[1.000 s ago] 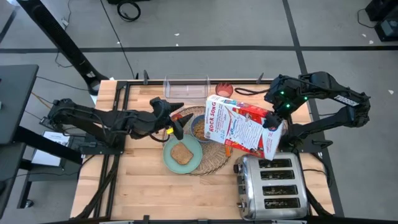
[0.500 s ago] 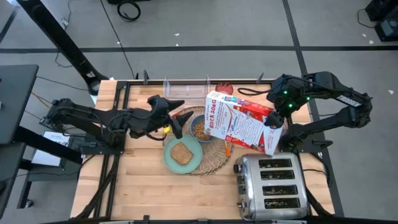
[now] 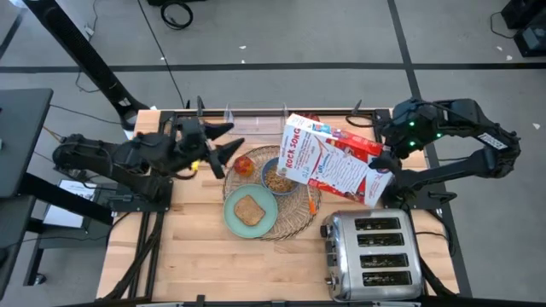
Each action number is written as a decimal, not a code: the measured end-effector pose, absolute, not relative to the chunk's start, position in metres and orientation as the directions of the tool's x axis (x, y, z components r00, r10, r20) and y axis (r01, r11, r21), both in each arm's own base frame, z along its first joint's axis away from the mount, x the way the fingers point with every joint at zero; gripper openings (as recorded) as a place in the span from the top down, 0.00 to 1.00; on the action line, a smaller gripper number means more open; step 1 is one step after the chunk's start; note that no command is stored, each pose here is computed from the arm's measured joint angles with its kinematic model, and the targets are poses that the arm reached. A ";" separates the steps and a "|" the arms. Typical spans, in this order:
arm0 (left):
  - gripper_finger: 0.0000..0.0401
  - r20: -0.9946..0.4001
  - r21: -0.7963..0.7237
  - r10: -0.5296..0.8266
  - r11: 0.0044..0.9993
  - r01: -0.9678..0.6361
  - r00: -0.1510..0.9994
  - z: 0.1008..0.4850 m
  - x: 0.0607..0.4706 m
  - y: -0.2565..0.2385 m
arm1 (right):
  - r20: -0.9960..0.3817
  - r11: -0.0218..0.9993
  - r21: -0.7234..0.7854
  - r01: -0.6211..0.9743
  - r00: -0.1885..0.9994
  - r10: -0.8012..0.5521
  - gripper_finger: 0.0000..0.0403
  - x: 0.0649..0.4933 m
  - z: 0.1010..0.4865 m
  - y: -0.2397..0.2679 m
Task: Arrange a breakfast setting
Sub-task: Pour the cereal into the blue bowl
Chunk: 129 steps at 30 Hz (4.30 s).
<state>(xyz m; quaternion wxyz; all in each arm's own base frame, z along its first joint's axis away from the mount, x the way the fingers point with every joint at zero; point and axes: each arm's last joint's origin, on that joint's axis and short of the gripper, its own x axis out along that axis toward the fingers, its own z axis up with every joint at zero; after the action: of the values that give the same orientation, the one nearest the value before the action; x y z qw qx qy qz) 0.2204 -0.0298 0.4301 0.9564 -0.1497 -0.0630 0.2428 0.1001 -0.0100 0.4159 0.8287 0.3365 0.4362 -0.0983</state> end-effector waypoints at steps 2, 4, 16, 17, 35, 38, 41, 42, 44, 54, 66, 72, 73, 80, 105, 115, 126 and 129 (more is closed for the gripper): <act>0.26 0.080 -0.325 0.484 0.839 -0.436 0.872 0.436 0.214 -0.028 | -0.771 0.770 0.473 0.428 0.624 0.127 0.42 0.096 0.418 -0.009; 0.26 0.126 -0.337 0.485 0.841 -0.423 0.865 0.443 0.209 -0.027 | -0.750 0.785 0.473 0.399 0.651 0.121 0.42 0.092 0.420 -0.009; 0.26 0.391 -0.272 0.528 0.849 -0.453 0.754 0.478 0.188 -0.022 | -0.456 0.867 0.451 0.211 0.890 0.020 0.42 0.074 0.449 -0.007; 0.26 0.405 -0.279 0.530 0.848 -0.451 0.745 0.480 0.185 -0.021 | -0.416 0.877 0.439 0.198 0.909 0.002 0.42 0.074 0.452 -0.008; 0.26 0.405 -0.231 0.391 0.919 -0.321 0.827 0.473 0.199 -0.030 | 0.234 0.976 0.194 0.100 0.961 -0.145 0.42 0.109 0.466 -0.018; 0.26 0.384 -0.248 0.381 0.920 -0.303 0.841 0.469 0.205 -0.033 | 0.319 0.974 0.202 0.102 0.933 -0.164 0.42 0.120 0.442 -0.020; 0.26 0.370 -0.267 0.361 0.924 -0.274 0.856 0.467 0.207 -0.038 | 0.366 0.963 0.215 0.162 0.901 -0.234 0.42 0.127 0.418 -0.024; 0.26 0.368 -0.267 0.358 0.925 -0.272 0.858 0.467 0.208 -0.038 | 0.376 0.957 0.221 0.188 0.889 -0.261 0.42 0.129 0.410 -0.025; 0.26 0.358 -0.263 0.349 0.928 -0.264 0.866 0.465 0.209 -0.041 | 0.400 0.945 0.230 0.233 0.863 -0.309 0.42 0.132 0.395 -0.027; 0.25 0.288 -0.365 0.360 0.898 -0.246 0.887 0.456 0.217 -0.032 | 0.522 0.959 0.280 -0.036 0.844 -0.121 0.42 0.143 0.370 -0.021; 0.21 0.228 -0.287 0.299 0.930 -0.229 0.927 0.438 0.249 -0.015 | 0.485 0.932 0.331 -0.147 0.874 -0.035 0.42 0.163 0.379 -0.013; 0.21 0.230 -0.259 0.277 0.941 -0.216 0.933 0.437 0.253 -0.002 | 0.489 0.923 0.334 -0.192 0.872 0.004 0.42 0.171 0.384 -0.012; 0.21 0.228 -0.242 0.254 0.950 -0.198 0.940 0.436 0.254 -0.002 | 0.474 0.921 0.341 -0.189 0.881 0.005 0.42 0.174 0.383 -0.013; 0.32 0.220 -0.175 0.223 0.967 -0.186 0.950 0.433 0.257 -0.001 | 0.480 0.913 0.356 -0.201 0.877 0.007 0.42 0.175 0.383 -0.013; 0.10 0.202 -0.329 0.122 0.943 -0.050 0.972 0.426 0.269 -0.001 | 0.395 0.943 0.287 -0.168 0.918 0.043 0.42 0.197 0.369 -0.015; 0.10 0.197 -0.329 0.028 0.944 0.039 0.980 0.425 0.270 -0.004 | 0.380 0.955 0.274 -0.116 0.925 0.003 0.42 0.195 0.368 -0.022; 0.10 0.253 -0.330 0.078 0.944 0.010 0.964 0.430 0.269 0.003 | 0.335 0.957 0.278 -0.087 0.942 -0.012 0.42 0.200 0.362 -0.024; 0.10 0.305 -0.338 0.137 0.941 -0.028 0.943 0.436 0.266 0.011 | 0.285 0.961 0.273 -0.048 0.958 -0.033 0.42 0.207 0.354 -0.026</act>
<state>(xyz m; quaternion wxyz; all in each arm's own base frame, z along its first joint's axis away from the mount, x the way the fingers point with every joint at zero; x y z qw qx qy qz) 0.2664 0.0107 0.4359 0.9714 -0.1666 -0.1641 0.0426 0.2073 -0.0259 0.3541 0.9795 0.1401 -0.1447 0.0040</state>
